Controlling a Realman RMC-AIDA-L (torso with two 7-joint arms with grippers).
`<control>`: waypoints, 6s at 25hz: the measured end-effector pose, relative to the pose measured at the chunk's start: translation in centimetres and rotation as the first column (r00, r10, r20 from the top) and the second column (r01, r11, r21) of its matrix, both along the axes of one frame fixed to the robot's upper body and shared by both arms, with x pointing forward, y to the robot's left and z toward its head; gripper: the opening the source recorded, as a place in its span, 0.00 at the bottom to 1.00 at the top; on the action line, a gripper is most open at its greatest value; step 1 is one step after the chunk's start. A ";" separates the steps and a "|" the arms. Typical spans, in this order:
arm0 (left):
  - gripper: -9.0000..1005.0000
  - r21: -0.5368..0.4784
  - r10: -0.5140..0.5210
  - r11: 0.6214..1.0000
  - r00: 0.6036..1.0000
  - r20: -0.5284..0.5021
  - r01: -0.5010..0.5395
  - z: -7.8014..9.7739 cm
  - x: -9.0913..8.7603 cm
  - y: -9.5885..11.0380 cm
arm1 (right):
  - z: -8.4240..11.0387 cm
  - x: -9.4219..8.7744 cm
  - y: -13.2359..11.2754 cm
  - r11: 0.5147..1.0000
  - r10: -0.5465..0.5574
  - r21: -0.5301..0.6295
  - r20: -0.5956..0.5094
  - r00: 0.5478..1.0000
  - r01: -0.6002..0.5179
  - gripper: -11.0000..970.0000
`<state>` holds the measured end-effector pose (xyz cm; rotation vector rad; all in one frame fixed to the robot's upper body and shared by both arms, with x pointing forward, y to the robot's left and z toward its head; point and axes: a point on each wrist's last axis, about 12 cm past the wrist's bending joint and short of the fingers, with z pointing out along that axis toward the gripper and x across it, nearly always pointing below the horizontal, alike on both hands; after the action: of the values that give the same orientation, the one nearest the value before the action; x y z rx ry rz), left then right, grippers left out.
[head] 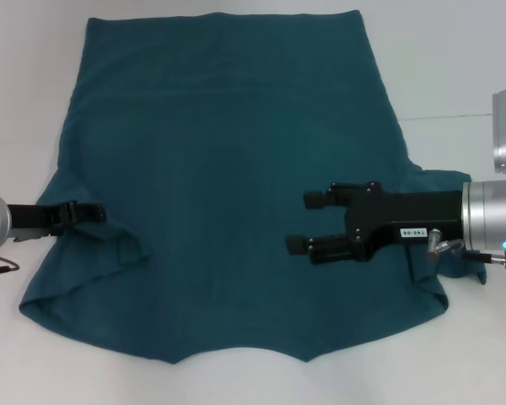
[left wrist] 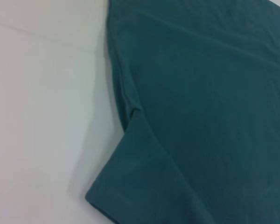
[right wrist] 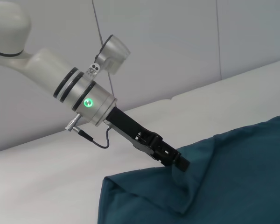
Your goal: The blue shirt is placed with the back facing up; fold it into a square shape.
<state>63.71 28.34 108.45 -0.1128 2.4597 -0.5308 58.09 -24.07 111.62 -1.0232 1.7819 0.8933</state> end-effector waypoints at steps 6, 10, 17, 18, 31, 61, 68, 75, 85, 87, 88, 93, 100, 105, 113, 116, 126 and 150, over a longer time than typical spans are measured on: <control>0.80 0.005 0.002 1.000 1.000 0.007 -0.002 0.1 0.2 0.0 | -0.2 -0.1 0.0 1.000 0.001 0.004 -0.003 1.000 -0.001 0.94; 0.80 0.014 0.016 1.000 1.000 0.025 -0.016 0.2 0.4 0.1 | -0.2 -0.1 0.0 1.000 0.001 0.005 -0.004 1.000 -0.001 0.94; 0.79 0.028 0.015 0.999 0.999 0.037 -0.016 0.1 0.5 0.0 | -0.3 -0.1 0.1 1.000 0.000 0.015 -0.006 1.000 0.000 0.94; 0.79 0.028 0.013 1.000 0.999 0.034 -0.014 0.1 0.5 0.0 | -0.3 -0.1 0.1 1.000 -0.001 0.015 -0.006 1.000 0.001 0.94; 0.77 0.041 0.006 0.999 0.999 -0.051 -0.003 0.2 0.0 1.1 | -0.2 0.1 0.3 1.000 0.000 0.015 0.000 1.000 0.000 0.94; 0.73 0.088 -0.021 0.996 0.999 0.031 0.018 0.9 1.9 -0.9 | 0.1 0.1 0.4 0.999 0.000 0.035 0.006 1.000 0.000 0.93; 0.72 0.095 -0.001 0.996 0.999 0.049 -0.004 0.8 2.0 -0.8 | 0.2 0.2 0.5 0.999 0.003 0.040 0.008 1.000 -0.003 0.93; 0.71 0.114 0.020 0.993 0.997 0.081 -0.030 0.4 2.0 -0.7 | 0.3 0.2 0.6 0.999 0.001 0.048 0.011 1.000 -0.002 0.93; 0.52 0.131 -0.010 0.991 0.996 0.085 -0.002 0.3 2.1 -1.3 | 0.1 0.2 0.5 0.998 -0.009 0.057 0.006 1.000 0.009 0.93; 0.45 0.133 -0.011 0.991 0.996 0.087 -0.001 0.3 2.1 -1.3 | 0.1 0.2 0.6 0.998 -0.012 0.061 0.005 1.000 0.011 0.93; 0.41 0.135 -0.013 0.991 0.996 0.089 0.001 0.4 2.1 -1.3 | 0.1 0.2 0.6 0.998 -0.013 0.063 0.006 1.000 0.013 0.93; 0.20 0.144 -0.026 0.989 0.995 0.094 0.012 0.4 2.1 -1.4 | 0.1 0.3 0.5 0.998 -0.017 0.065 0.007 1.000 0.017 0.92; 0.03 0.147 -0.045 0.989 0.993 0.106 0.030 1.0 2.5 -1.9 | 0.1 0.4 0.5 0.998 -0.024 0.061 0.008 1.000 0.023 0.92; 0.01 0.150 -0.084 0.987 0.988 0.130 0.064 2.4 3.4 -2.9 | 0.1 0.4 0.5 0.998 -0.025 0.061 0.009 1.000 0.025 0.92; 0.02 0.160 -0.136 0.981 0.978 0.160 0.110 3.5 4.3 -5.2 | -0.2 0.1 0.2 0.997 -0.034 0.063 0.002 0.999 0.034 0.92; 0.02 0.177 -0.176 0.973 0.971 0.161 0.147 3.6 4.3 -6.2 | -0.2 0.1 0.2 0.997 -0.036 0.068 0.004 0.999 0.035 0.92; 0.38 0.228 -0.270 0.946 0.950 0.154 0.232 3.3 3.9 -8.1 | -0.3 0.1 0.2 0.997 -0.038 0.074 0.005 0.999 0.037 0.92; 0.67 -0.216 -0.655 0.645 0.676 0.339 0.733 6.4 -7.7 0.0 | 9.0 -0.1 -7.0 0.798 -0.374 -0.527 -0.048 0.926 0.294 0.91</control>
<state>55.98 28.31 114.83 0.7744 2.0800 -1.2250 58.02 -31.05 120.60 -0.9242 2.3131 0.2734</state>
